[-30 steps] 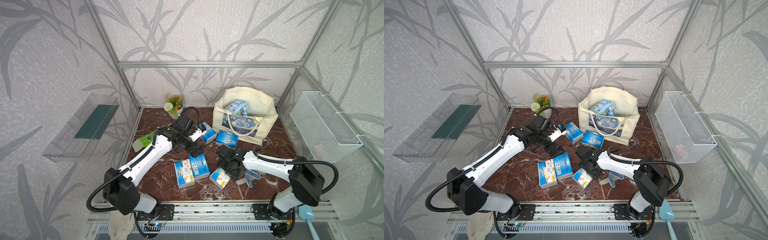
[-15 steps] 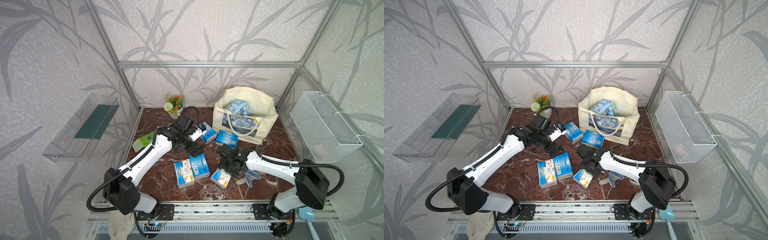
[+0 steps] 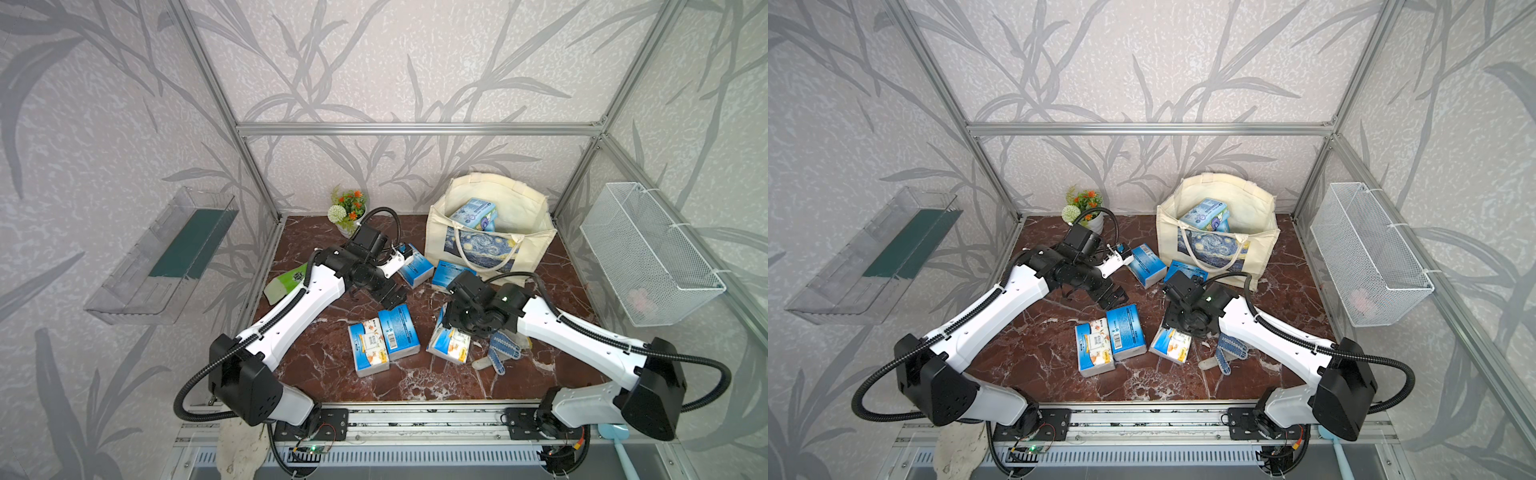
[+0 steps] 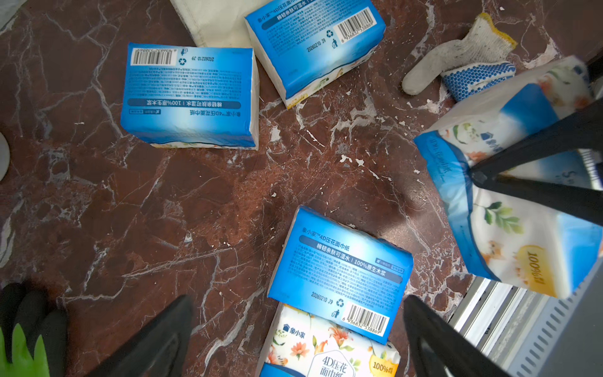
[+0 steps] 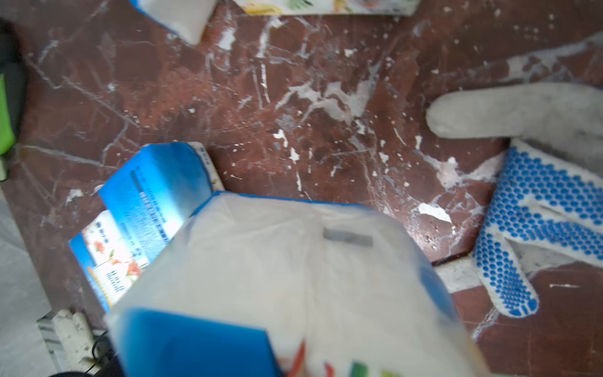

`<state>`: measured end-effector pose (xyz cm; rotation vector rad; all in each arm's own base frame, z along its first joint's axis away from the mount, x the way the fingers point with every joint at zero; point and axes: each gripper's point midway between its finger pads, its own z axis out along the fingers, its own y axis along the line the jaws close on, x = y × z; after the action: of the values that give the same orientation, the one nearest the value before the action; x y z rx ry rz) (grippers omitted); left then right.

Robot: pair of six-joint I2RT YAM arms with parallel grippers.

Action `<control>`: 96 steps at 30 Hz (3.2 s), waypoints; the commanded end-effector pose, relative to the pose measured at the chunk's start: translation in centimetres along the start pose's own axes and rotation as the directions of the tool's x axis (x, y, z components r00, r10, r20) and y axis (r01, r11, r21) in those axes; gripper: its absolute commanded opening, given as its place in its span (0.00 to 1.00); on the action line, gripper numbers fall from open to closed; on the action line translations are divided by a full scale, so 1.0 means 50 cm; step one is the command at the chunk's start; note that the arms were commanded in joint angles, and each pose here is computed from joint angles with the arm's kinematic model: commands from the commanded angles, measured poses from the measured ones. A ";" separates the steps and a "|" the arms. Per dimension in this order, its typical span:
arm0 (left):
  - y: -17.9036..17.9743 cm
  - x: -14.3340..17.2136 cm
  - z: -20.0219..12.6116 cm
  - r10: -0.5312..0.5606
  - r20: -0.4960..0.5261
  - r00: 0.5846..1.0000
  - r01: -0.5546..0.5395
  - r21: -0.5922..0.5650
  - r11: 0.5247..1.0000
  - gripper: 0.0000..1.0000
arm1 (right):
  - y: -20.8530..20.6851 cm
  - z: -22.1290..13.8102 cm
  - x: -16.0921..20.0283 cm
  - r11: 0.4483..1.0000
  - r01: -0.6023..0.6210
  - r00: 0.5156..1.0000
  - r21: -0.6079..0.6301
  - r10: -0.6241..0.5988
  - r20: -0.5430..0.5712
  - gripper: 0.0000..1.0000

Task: Put tissues into the canvas bag
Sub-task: Pick up the pack of facial tissues from the center of the board, then place the pack of facial tissues in the canvas bag.

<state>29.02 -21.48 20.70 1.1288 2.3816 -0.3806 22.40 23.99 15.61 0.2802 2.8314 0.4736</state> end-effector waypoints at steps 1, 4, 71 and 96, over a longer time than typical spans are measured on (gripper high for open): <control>0.015 -0.003 -0.008 0.009 -0.010 1.000 -0.009 -0.038 0.999 0.98 | 0.049 -0.025 -0.002 0.987 0.152 0.985 -0.047 -0.155 -0.070 0.66; 0.031 0.008 -0.006 0.045 -0.035 0.998 -0.048 -0.085 0.995 0.98 | 0.094 -0.032 -0.017 0.972 0.219 0.970 -0.083 -0.226 -0.093 0.66; 0.169 0.043 -0.068 -0.205 0.045 0.978 0.210 -0.167 0.963 0.94 | -0.095 -0.413 -0.713 0.976 0.168 0.749 0.141 -0.219 0.625 0.66; 0.163 0.005 -0.095 -0.207 0.107 0.973 0.221 -0.143 0.965 0.95 | -0.260 -0.200 -0.730 0.898 -0.028 0.892 0.440 -0.177 0.417 0.71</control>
<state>34.50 -14.27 24.10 0.7740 2.4114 -0.2892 53.32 0.83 27.82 0.2854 2.4290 -0.2222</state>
